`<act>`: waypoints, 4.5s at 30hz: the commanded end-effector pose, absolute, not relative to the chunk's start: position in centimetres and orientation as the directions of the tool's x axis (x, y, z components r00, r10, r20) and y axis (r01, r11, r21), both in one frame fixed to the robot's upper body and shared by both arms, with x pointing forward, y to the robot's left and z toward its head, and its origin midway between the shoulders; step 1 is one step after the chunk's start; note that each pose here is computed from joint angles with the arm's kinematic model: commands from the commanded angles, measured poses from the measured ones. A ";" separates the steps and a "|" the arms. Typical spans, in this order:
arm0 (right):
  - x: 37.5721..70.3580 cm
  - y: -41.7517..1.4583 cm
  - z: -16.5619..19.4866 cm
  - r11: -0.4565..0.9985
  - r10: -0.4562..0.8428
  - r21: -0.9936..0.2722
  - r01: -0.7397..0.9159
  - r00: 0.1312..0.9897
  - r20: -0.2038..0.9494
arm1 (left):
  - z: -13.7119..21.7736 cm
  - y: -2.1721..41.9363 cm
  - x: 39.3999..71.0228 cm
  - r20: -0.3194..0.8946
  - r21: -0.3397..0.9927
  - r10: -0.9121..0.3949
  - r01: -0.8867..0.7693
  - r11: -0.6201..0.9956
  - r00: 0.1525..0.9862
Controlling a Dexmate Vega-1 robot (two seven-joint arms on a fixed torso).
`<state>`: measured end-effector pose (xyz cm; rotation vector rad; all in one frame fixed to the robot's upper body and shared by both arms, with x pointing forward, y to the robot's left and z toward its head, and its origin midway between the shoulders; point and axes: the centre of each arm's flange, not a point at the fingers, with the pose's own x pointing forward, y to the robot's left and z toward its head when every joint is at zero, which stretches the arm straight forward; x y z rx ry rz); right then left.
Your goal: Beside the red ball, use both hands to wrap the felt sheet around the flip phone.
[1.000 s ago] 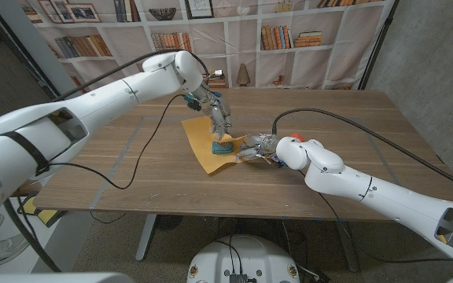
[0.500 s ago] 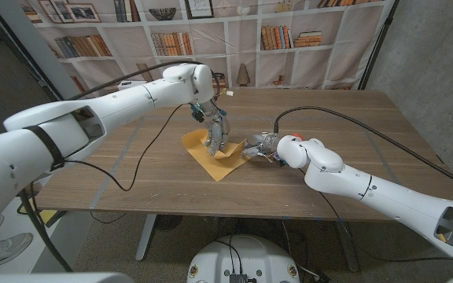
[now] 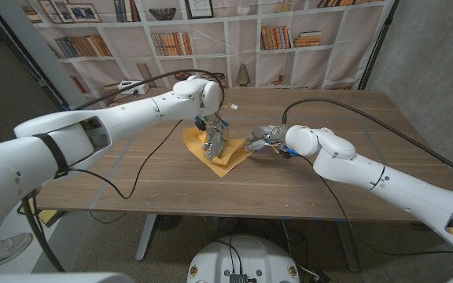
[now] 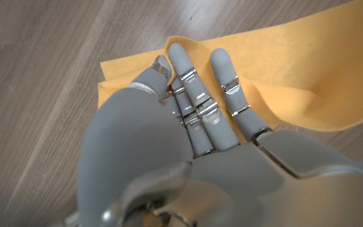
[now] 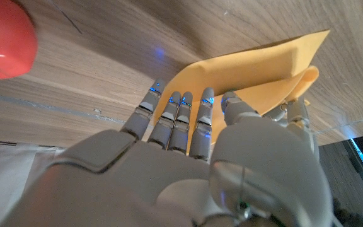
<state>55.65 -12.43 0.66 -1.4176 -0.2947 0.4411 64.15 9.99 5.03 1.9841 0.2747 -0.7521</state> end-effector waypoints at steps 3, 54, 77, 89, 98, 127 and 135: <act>52.1 -15.8 6.1 0.238 0.534 -0.961 -0.138 0.845 0.011 | 4.0 9.5 64.5 -0.513 0.755 -0.101 0.392 -0.526 0.853; 58.2 -8.3 -2.3 0.079 0.593 -0.994 0.077 0.798 0.109 | 4.3 9.4 63.8 -0.437 0.817 -0.155 0.318 -0.482 0.886; 60.3 -7.3 -3.4 0.009 0.576 -1.000 -0.030 0.817 -0.019 | 4.7 9.9 63.3 -0.414 0.831 -0.161 0.301 -0.468 0.896; 60.9 -6.5 -3.2 -0.052 0.561 -0.996 -0.074 0.823 -0.091 | 5.9 10.6 62.2 -0.410 0.819 -0.125 0.304 -0.486 0.903; 61.2 -6.2 -3.2 -0.085 0.543 -0.994 -0.074 0.833 -0.108 | 9.0 12.0 59.9 -0.435 0.825 -0.119 0.342 -0.450 0.892; 61.3 -5.8 -3.4 -0.123 0.540 -0.990 -0.063 0.833 -0.120 | 14.5 16.5 51.9 0.271 0.951 -0.326 -0.305 -0.056 0.906; 60.9 -6.0 -3.2 -0.114 0.541 -0.992 -0.053 0.834 -0.106 | 13.5 19.2 52.5 0.466 0.884 -0.334 -0.420 0.204 0.819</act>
